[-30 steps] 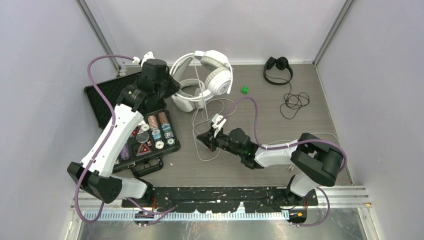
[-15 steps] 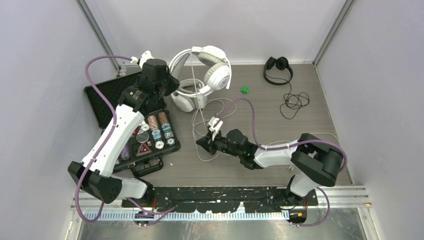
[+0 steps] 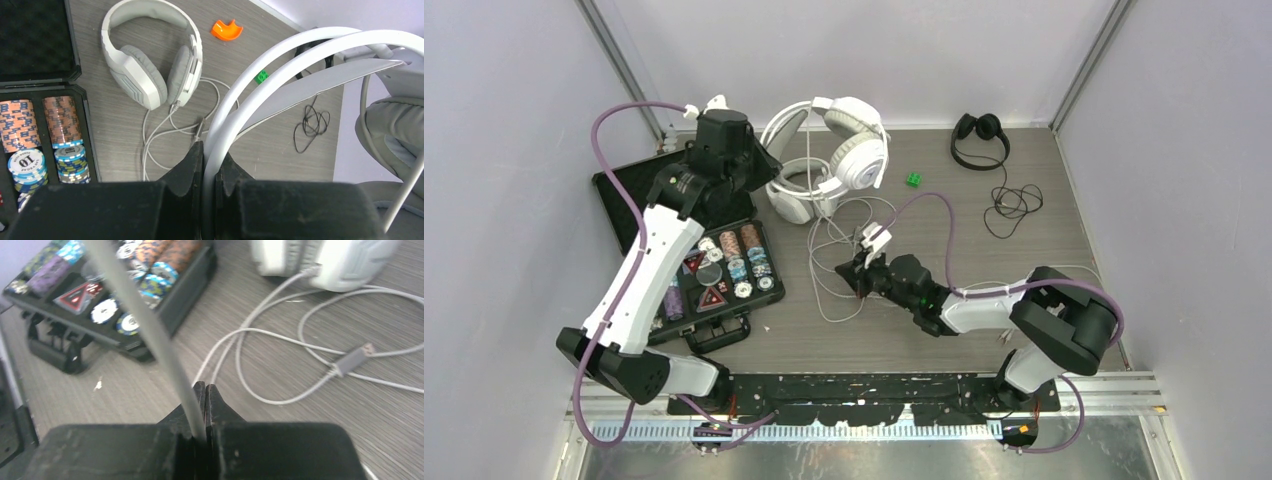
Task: Wrap the headphones
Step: Wrap the headphones cable around the headphones.
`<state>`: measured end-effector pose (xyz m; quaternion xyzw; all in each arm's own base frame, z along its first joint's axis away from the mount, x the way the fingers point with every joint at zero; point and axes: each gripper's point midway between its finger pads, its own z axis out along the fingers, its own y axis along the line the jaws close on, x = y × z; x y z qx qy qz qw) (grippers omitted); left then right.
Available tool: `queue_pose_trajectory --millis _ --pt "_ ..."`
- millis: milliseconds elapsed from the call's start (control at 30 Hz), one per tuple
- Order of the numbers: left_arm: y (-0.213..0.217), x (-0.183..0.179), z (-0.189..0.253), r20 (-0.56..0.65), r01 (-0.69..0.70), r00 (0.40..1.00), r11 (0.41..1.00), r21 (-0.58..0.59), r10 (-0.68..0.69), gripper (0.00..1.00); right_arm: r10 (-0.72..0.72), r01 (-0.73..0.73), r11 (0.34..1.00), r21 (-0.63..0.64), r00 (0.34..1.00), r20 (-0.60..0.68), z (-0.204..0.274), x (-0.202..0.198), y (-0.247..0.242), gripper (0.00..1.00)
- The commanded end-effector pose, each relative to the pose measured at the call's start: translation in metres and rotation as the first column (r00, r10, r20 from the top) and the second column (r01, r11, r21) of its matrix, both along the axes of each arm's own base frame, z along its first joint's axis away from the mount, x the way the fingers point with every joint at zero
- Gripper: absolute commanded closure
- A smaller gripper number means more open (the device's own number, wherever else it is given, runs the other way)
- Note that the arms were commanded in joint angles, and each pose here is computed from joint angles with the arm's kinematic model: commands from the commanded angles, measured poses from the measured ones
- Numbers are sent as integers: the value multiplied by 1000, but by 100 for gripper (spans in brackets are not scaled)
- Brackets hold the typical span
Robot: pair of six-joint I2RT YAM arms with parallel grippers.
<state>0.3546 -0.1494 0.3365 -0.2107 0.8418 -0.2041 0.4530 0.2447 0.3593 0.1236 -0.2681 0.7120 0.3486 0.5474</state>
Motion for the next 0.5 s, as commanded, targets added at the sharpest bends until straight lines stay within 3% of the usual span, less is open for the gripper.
queue_pose_trajectory --millis 0,267,467 --pt "-11 -24 40 49 129 991 990 -61 -126 100 -86 83 990 115 996 17 26 18 -15 95" --pt "-9 -44 46 29 196 980 980 -28 -195 100 -146 145 980 139 989 -5 17 33 -36 100" --pt "-32 -56 60 50 313 950 939 -141 -309 100 -166 171 968 186 985 -40 16 42 -47 100"
